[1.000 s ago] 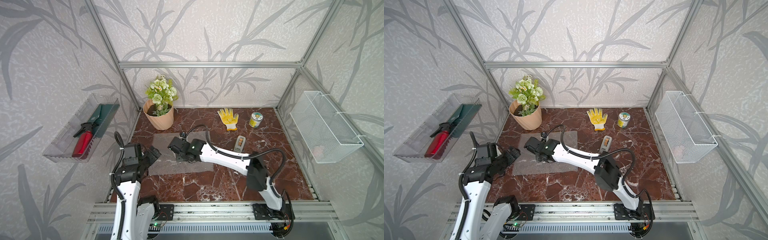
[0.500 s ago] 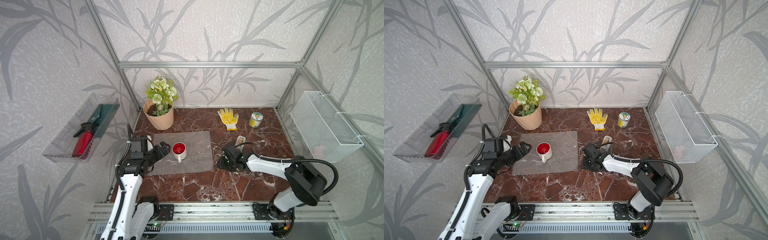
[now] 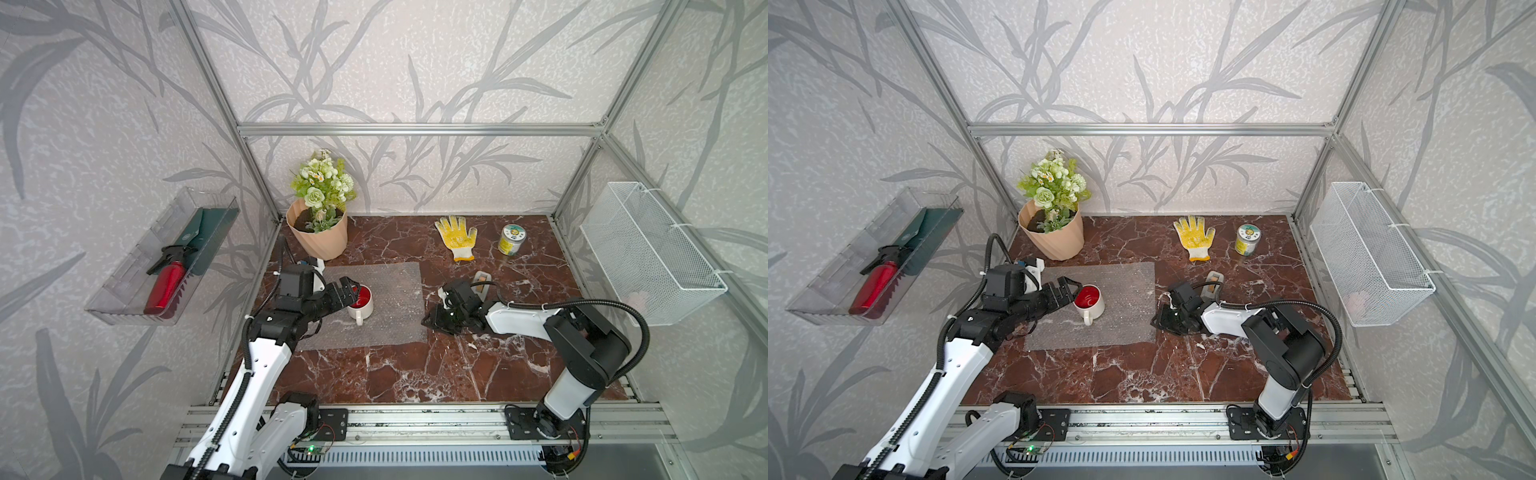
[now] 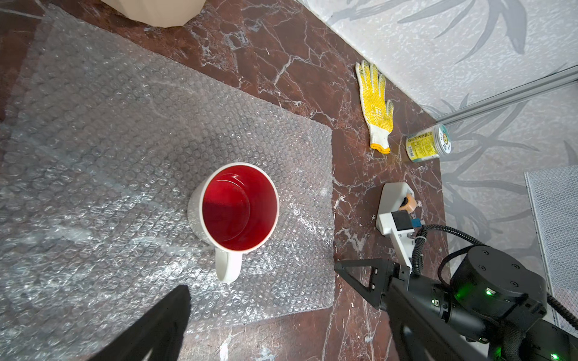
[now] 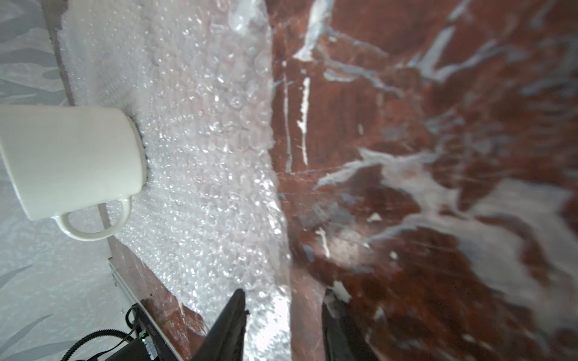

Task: Wrap mugs in bubble wrap
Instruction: Move the bubble wrap to the center of the board, then wrap the mug in bubble wrap.

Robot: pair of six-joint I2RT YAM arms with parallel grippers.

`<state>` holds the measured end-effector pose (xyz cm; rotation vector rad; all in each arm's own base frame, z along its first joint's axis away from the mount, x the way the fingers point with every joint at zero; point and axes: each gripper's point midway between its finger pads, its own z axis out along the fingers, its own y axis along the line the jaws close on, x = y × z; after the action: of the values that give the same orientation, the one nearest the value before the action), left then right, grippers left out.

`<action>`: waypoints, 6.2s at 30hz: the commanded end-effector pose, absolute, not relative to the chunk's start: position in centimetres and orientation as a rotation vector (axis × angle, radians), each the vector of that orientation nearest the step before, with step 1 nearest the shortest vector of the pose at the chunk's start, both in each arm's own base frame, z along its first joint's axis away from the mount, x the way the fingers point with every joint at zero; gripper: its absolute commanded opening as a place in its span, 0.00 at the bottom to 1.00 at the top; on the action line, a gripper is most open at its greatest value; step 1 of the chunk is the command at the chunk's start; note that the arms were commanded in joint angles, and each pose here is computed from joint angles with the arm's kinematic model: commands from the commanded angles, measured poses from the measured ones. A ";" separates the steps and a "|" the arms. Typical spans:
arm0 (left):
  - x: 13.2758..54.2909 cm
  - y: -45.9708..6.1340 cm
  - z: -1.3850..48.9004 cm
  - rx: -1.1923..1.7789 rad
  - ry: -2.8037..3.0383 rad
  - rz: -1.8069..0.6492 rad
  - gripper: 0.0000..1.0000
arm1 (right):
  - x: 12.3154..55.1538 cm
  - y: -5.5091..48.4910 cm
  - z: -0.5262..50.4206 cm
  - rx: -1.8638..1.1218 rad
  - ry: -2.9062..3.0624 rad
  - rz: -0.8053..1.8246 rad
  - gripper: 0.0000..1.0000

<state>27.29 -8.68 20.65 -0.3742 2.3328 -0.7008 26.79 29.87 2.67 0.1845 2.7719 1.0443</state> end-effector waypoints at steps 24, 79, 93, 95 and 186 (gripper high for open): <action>27.6 -9.5 18.3 -0.385 2.396 -0.653 0.99 | 25.4 22.6 2.4 0.279 2.816 0.801 0.00; 30.3 -19.7 15.6 0.055 2.437 -0.798 0.99 | 43.3 16.4 2.9 -0.333 3.063 0.274 0.42; 30.2 -19.4 15.5 0.051 2.446 -0.773 0.99 | 43.1 16.4 0.8 -0.314 3.113 0.266 0.33; 30.1 -19.4 15.4 0.051 2.451 -0.769 0.99 | 43.1 16.3 0.6 -0.314 3.117 0.253 0.31; 30.0 -19.6 6.5 -0.271 2.636 -0.713 0.83 | 27.1 36.6 8.4 -0.504 2.826 1.046 0.02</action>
<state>29.47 -19.33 6.30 -0.2542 2.6500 -0.7097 27.70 36.56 9.18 -0.4943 2.7995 1.0425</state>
